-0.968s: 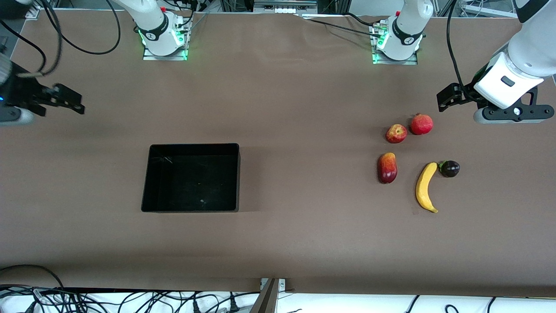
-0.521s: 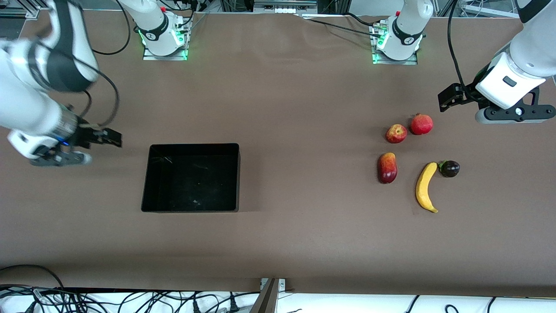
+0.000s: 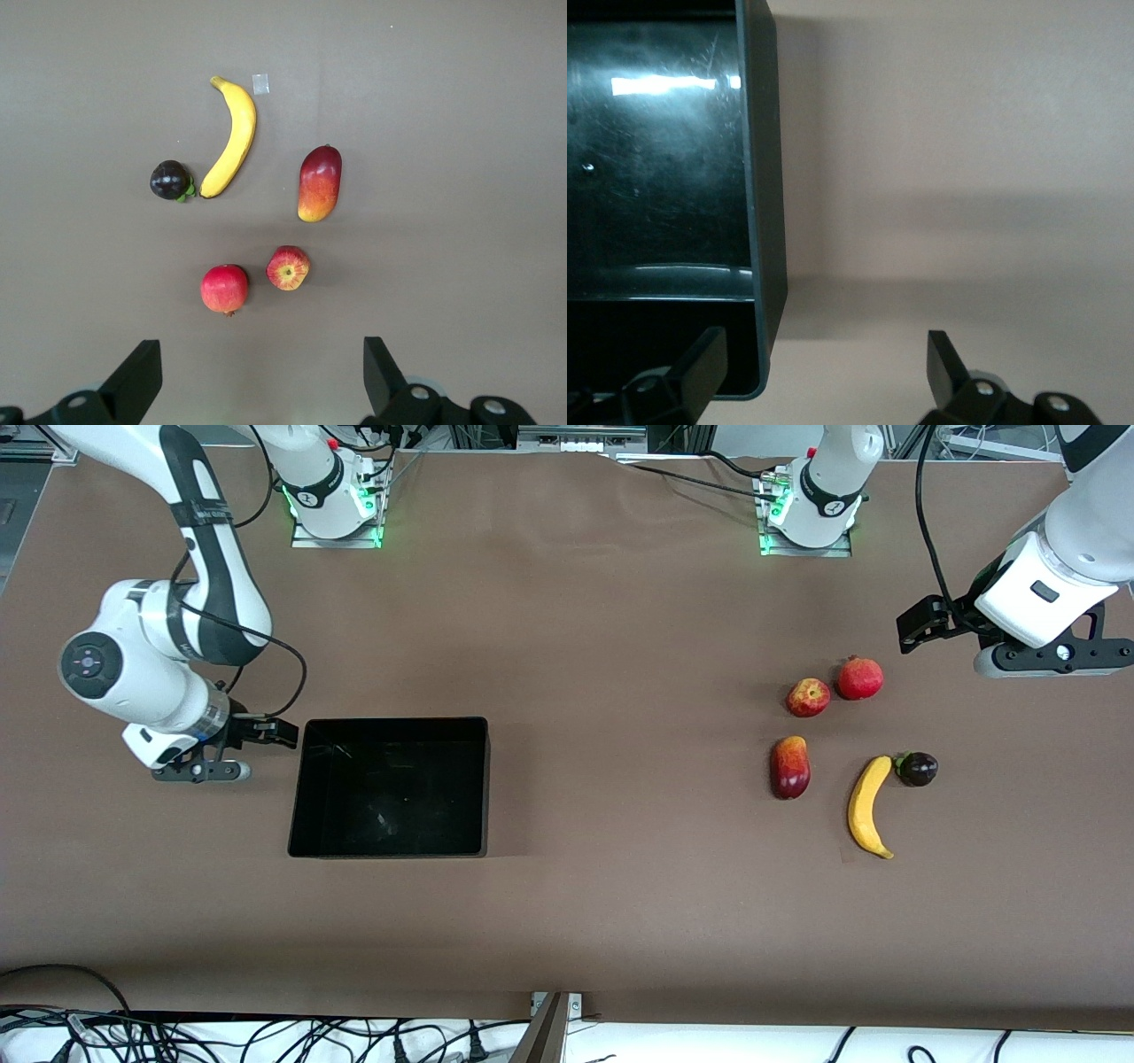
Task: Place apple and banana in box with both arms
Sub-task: 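Reach the right gripper down to the rim of the black tray, then grip the tray rim with the right gripper and slide it toward the fruit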
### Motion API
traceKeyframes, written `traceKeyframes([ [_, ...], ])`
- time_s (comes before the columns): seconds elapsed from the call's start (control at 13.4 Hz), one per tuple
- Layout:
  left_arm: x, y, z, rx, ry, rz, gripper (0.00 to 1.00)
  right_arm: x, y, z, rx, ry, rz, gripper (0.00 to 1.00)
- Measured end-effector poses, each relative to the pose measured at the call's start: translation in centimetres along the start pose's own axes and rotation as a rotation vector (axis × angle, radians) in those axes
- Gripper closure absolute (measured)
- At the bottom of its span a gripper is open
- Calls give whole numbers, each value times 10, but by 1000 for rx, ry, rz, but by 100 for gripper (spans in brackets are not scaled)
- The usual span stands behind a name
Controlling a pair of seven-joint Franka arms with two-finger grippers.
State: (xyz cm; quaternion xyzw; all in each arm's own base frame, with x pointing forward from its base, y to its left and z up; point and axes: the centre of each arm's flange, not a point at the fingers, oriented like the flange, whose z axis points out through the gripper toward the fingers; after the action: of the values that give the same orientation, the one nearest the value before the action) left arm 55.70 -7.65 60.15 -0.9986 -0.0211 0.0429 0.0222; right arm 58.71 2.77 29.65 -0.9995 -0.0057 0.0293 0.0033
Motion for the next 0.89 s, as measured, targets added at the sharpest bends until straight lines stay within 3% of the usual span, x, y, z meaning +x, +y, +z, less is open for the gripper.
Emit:
traceKeyframes([
  [0.45, 1, -4, 1, 0, -2, -7, 0, -7, -24, 10, 16, -13, 25, 0],
  [0.89, 2, -6, 1, 0, -2, -11, 0, 1, -23, 37, 0, 35, 33, 2],
])
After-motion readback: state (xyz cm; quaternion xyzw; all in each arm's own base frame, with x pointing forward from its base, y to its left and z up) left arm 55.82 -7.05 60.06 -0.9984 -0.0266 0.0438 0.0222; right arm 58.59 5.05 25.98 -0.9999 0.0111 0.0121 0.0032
